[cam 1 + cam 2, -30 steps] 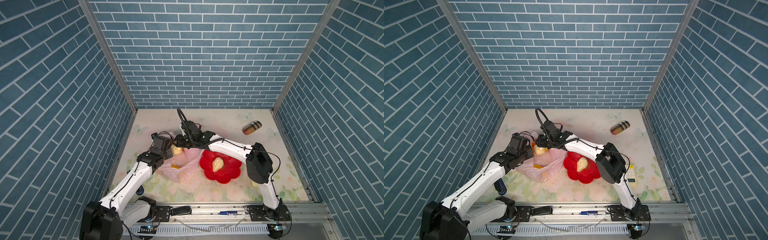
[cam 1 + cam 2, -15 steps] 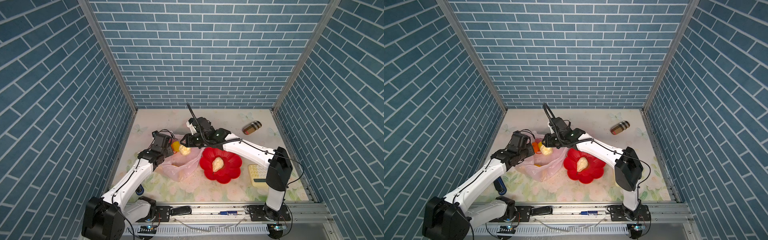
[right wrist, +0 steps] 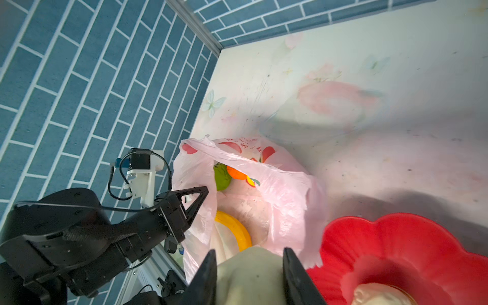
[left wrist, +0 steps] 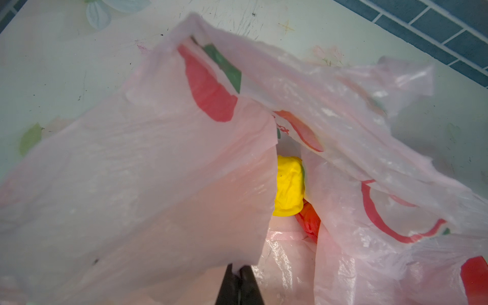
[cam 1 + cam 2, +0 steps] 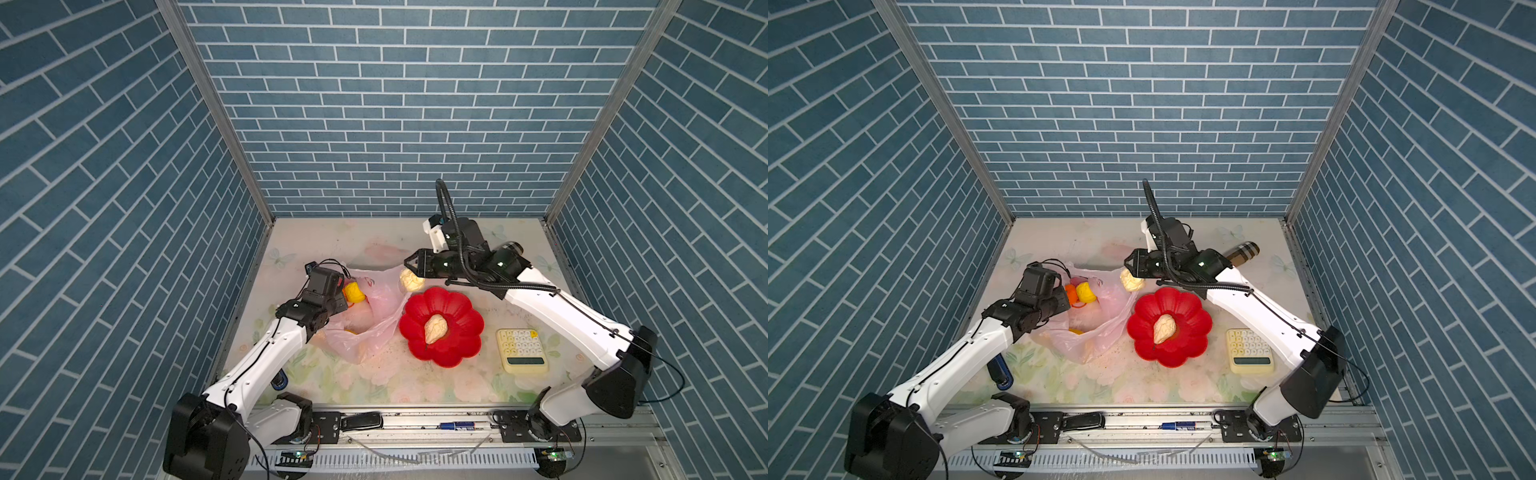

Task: Take the fake fruits out of the plastic bag
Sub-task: 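Lift the grasped cream bun out and carry it over the red plate, then lower the cream bun onto the red plate and open the right gripper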

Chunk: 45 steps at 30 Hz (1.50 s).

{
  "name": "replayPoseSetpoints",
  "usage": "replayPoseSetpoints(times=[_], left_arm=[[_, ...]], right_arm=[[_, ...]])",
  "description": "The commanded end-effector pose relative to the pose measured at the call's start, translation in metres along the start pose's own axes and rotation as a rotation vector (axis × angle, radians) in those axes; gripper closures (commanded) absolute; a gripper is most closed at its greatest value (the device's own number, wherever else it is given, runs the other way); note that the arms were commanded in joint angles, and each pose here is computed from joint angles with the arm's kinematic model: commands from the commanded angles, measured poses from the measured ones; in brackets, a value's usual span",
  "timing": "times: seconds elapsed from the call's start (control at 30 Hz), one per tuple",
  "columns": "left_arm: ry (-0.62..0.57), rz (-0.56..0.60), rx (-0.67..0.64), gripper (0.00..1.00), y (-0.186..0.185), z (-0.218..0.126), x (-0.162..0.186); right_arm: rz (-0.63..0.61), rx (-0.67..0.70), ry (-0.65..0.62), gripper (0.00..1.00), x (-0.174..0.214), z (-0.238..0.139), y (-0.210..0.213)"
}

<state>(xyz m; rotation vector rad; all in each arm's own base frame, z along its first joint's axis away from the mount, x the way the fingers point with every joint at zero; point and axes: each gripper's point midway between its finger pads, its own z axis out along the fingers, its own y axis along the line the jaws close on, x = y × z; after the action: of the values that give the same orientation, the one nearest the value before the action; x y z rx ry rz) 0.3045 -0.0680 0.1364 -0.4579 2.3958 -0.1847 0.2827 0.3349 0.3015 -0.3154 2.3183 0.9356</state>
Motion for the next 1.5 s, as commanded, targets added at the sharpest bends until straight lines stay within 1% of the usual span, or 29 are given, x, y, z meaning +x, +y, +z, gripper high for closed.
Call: replayPoseSetpoints(times=[0.0, 0.13, 0.27, 0.43, 0.6, 0.87, 1.13, 1.47], left_arm=[[0.002, 0.006, -0.006, 0.93, 0.003, 0.001, 0.001], [0.000, 0.005, -0.005, 0.93, 0.002, 0.000, -0.001], [0.000, 0.011, -0.010, 0.93, 0.003, -0.002, -0.001], [0.001, 0.014, -0.010, 0.93, 0.003, -0.003, -0.002], [0.001, 0.032, -0.013, 0.93, 0.002, -0.007, -0.004], [0.001, 0.042, -0.011, 0.93, 0.002, -0.009, -0.006], [0.009, 0.041, -0.012, 0.93, 0.003, -0.008, -0.002], [0.007, 0.042, -0.015, 0.93, 0.004, -0.008, -0.002]], right_arm=[[-0.031, 0.120, -0.002, 0.94, 0.011, -0.025, -0.034], [0.011, 0.197, -0.012, 0.94, 0.024, -0.042, -0.069], [0.050, 0.275, -0.001, 0.94, 0.046, -0.047, -0.105], [0.101, 0.348, 0.033, 0.93, 0.076, -0.033, -0.146], [0.137, 0.379, 0.069, 0.94, 0.100, -0.013, -0.172], [0.174, 0.409, 0.108, 0.94, 0.127, 0.008, -0.197], [0.190, 0.400, 0.157, 0.93, 0.144, 0.027, -0.205], [0.205, 0.413, 0.196, 0.91, 0.160, 0.039, -0.217]])
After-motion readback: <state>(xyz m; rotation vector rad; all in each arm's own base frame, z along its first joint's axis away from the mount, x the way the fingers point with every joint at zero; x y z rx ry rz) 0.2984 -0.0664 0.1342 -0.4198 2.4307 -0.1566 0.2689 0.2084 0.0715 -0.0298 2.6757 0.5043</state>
